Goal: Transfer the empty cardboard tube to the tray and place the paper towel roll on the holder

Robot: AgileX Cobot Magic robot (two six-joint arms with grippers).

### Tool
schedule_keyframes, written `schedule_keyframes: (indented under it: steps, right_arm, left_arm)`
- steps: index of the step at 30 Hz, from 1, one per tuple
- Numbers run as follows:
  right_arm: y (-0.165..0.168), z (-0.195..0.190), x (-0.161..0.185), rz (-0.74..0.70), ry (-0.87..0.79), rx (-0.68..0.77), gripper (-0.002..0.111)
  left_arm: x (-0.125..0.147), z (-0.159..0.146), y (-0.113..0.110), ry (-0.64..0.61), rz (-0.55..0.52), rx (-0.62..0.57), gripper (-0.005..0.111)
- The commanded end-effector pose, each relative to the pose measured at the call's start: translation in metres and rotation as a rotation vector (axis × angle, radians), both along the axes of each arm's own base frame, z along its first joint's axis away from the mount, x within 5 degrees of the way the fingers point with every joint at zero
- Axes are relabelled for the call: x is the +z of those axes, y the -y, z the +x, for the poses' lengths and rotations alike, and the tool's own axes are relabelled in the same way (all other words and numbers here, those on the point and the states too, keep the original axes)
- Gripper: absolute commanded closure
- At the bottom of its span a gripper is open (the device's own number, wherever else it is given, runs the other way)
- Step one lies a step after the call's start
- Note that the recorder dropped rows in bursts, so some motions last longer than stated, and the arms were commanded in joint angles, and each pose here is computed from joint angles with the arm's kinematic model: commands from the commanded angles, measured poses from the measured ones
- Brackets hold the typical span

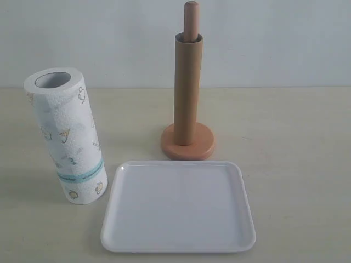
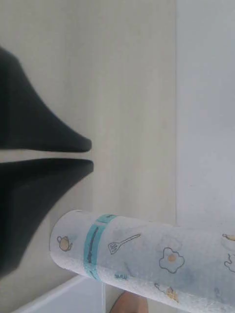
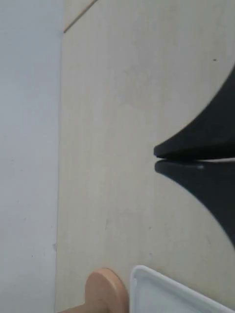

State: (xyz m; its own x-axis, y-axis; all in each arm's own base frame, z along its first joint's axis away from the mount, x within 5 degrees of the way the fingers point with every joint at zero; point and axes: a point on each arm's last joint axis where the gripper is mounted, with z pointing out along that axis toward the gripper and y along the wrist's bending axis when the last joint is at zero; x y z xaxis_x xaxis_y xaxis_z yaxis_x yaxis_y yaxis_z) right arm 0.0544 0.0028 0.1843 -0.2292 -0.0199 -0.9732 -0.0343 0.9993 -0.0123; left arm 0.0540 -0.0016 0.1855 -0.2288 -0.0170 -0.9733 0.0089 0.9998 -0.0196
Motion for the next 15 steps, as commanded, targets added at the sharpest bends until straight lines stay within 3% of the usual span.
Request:
schedule_keyframes:
  steps: [1, 7, 9, 11, 12, 15]
  right_arm:
    - [0.002, 0.002, 0.018, -0.028, 0.201, -0.016, 0.109]
    - [0.004, 0.000, 0.039, 0.007, 0.428, -0.041, 0.109]
    - [0.005, -0.002, 0.049, 0.152, 0.547, -0.052, 0.109]
    - [0.007, -0.008, 0.062, 0.284, 0.703, -0.045, 0.109]
    - [0.009, -0.020, 0.080, 0.373, 0.933, -0.014, 0.109]
    - [0.005, -0.036, 0.110, 0.352, 1.110, 0.064, 0.109]
  left_arm:
    - [-0.001, 0.000, 0.000, 0.002, 0.005, 0.005, 0.103]
    - [-0.001, 0.000, 0.000, 0.002, 0.005, 0.005, 0.103]
    - [-0.001, 0.000, 0.000, 0.002, 0.005, 0.005, 0.103]
    - [-0.001, 0.000, 0.000, 0.002, 0.005, 0.005, 0.103]
    - [-0.001, 0.000, 0.000, 0.002, 0.005, 0.005, 0.103]
    - [-0.001, 0.000, 0.000, 0.002, 0.005, 0.005, 0.103]
